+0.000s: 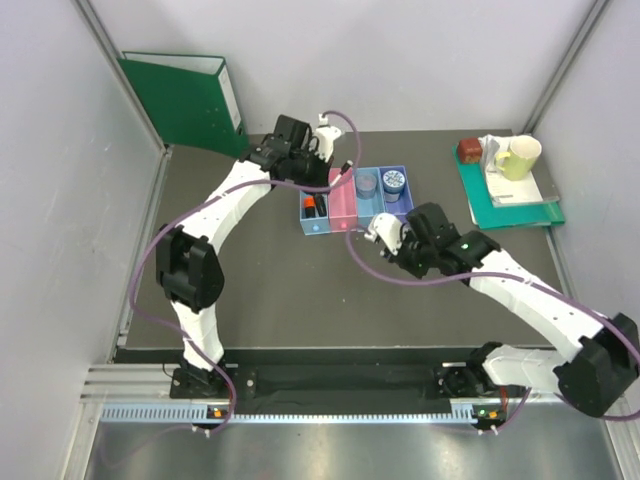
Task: Sort the stationery into containers
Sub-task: Pick up the pen from the center of the board, then place the pen in the storage box.
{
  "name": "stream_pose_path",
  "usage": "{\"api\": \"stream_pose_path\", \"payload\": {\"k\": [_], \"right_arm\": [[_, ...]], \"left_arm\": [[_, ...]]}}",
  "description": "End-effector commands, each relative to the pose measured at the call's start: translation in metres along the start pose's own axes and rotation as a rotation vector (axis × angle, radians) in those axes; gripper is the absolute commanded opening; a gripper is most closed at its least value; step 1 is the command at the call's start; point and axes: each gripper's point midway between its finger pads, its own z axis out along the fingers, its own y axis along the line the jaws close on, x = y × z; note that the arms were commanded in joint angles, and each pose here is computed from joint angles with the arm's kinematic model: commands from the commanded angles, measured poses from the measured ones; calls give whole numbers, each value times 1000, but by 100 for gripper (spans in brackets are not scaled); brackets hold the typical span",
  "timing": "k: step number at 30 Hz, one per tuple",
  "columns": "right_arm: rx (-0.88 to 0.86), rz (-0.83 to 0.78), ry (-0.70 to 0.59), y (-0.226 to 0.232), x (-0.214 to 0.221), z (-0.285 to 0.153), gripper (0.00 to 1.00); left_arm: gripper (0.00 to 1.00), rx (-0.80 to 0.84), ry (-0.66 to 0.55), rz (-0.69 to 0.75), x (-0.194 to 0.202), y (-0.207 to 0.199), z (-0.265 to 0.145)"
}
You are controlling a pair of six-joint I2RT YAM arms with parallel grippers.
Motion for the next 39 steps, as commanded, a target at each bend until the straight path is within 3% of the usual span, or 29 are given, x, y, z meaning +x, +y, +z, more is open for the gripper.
{"api": "stream_pose_path", "payload": {"k": [1, 6, 12, 23, 26, 29, 31, 35, 37, 39], "right_arm": [[157, 160, -130, -28, -34, -45, 0], [303, 224, -268, -62, -70, -84, 0], [388, 235, -355, -90, -106, -114, 0], [408, 250, -462, -107, -144, -131, 0], [396, 263, -475, -108, -151, -131, 0], [374, 261, -473, -106, -154, -126, 0], [355, 271, -471, -105, -157, -119, 0], [344, 299, -469, -109, -163, -106, 0], [343, 304, -475, -114, -171, -100, 0], [341, 324, -468, -120, -176, -91, 0]], "left_arm": [[0, 57, -79, -306, -34, -11, 3], [0, 49, -74, -493, -34, -5, 25], [0, -2, -22, -619, -14, 9, 58], [1, -79, 0, -667, 0, 39, 105], [17, -76, -7, -662, -1, 42, 113], [24, -61, -7, -654, -1, 41, 115], [38, -50, -12, -652, -3, 40, 112], [57, -14, -49, -636, -16, 37, 98], [65, 5, -72, -627, -26, 34, 86], [66, 12, -94, -617, -34, 35, 75]]}}
